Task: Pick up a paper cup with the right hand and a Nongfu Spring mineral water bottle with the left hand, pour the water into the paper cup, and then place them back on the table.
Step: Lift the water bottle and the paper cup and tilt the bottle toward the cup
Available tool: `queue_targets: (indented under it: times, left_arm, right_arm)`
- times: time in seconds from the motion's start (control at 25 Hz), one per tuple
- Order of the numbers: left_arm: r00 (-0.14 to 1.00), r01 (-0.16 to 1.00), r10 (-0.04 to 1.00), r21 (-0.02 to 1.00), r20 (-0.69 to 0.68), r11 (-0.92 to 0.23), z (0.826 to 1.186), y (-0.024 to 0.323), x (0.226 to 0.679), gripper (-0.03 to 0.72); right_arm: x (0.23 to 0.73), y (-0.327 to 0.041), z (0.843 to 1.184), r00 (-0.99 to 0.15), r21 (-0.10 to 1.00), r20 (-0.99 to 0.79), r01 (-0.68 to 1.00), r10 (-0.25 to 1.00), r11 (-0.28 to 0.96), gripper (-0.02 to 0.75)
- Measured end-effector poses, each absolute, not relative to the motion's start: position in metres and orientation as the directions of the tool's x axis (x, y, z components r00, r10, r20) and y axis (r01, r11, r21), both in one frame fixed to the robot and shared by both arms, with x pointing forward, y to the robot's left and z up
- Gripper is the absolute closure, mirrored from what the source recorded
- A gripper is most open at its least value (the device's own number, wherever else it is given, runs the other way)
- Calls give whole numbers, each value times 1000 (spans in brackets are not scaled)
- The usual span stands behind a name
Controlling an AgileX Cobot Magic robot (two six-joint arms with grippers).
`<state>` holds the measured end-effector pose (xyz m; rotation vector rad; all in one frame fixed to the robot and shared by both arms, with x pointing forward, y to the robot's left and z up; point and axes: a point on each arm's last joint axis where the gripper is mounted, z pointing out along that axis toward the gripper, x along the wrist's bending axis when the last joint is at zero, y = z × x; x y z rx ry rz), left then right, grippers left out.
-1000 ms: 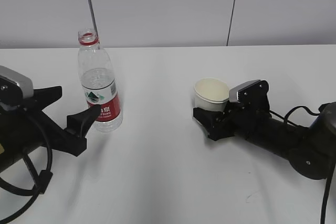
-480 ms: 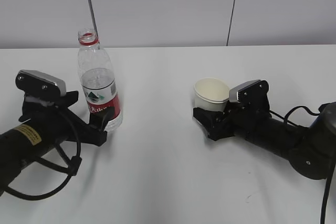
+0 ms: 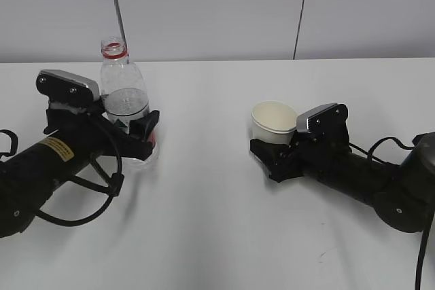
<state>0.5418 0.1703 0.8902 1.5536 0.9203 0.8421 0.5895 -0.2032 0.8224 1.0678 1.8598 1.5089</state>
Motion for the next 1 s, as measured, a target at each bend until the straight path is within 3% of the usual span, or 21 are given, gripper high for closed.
queue_targets:
  times: [0.36,0.56,1.0]
  left_arm:
    - [448,117,893,988,43,-106,891,170,543,287]
    - [448,117,893,988,43,-106,891,170,543,297]
    - [458,102,886,986,74,-135,891,169,543,298]
  right_arm:
    - [590,-203,822,-558,965,86,254,825,72,199]
    - [588,-202,822,-579,964,81,251,811,83,199]
    - [577,-186,837,-753,970,34,183,657,158,199]
